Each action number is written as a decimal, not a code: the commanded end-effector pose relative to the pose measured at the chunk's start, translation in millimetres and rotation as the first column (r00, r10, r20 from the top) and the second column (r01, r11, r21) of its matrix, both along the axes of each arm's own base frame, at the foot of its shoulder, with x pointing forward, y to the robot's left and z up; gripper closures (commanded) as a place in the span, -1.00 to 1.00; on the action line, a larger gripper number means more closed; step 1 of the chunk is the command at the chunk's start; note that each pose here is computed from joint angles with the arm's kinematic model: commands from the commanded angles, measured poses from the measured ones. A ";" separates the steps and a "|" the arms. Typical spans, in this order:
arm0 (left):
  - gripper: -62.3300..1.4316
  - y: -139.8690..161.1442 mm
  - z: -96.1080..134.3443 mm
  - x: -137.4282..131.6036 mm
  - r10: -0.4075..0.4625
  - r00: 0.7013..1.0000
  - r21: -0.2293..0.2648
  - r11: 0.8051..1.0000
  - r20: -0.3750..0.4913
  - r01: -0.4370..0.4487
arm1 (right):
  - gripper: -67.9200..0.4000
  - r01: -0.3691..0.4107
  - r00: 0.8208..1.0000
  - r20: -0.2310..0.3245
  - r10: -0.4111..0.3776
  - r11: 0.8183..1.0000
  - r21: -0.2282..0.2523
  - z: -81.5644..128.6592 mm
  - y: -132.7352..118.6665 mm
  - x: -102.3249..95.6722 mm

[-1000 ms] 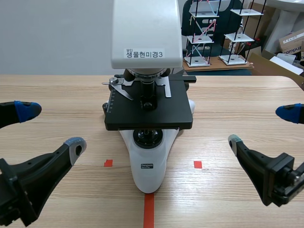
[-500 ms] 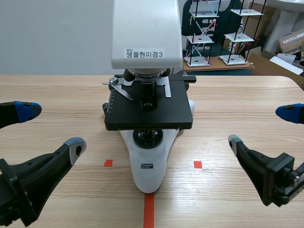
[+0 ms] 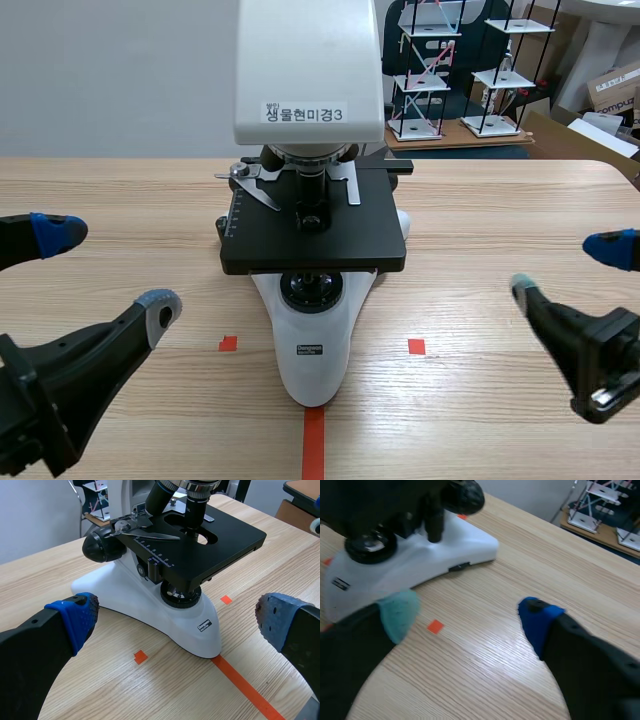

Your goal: Point at the coarse focus knob

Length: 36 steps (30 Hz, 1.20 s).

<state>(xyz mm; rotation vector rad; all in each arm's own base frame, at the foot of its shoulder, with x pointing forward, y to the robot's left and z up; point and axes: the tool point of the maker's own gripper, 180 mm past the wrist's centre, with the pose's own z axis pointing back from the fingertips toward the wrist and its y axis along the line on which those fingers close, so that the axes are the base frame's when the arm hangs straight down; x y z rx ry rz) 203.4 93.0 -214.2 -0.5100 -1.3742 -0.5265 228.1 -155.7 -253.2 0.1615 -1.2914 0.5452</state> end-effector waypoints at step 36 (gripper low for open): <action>-1.00 -1.2 11.1 1.8 0.000 0.999 -0.023 1.000 0.034 0.001 | 0.99 -0.131 0.977 0.162 0.138 0.990 -0.053 79.1 43.4 178.5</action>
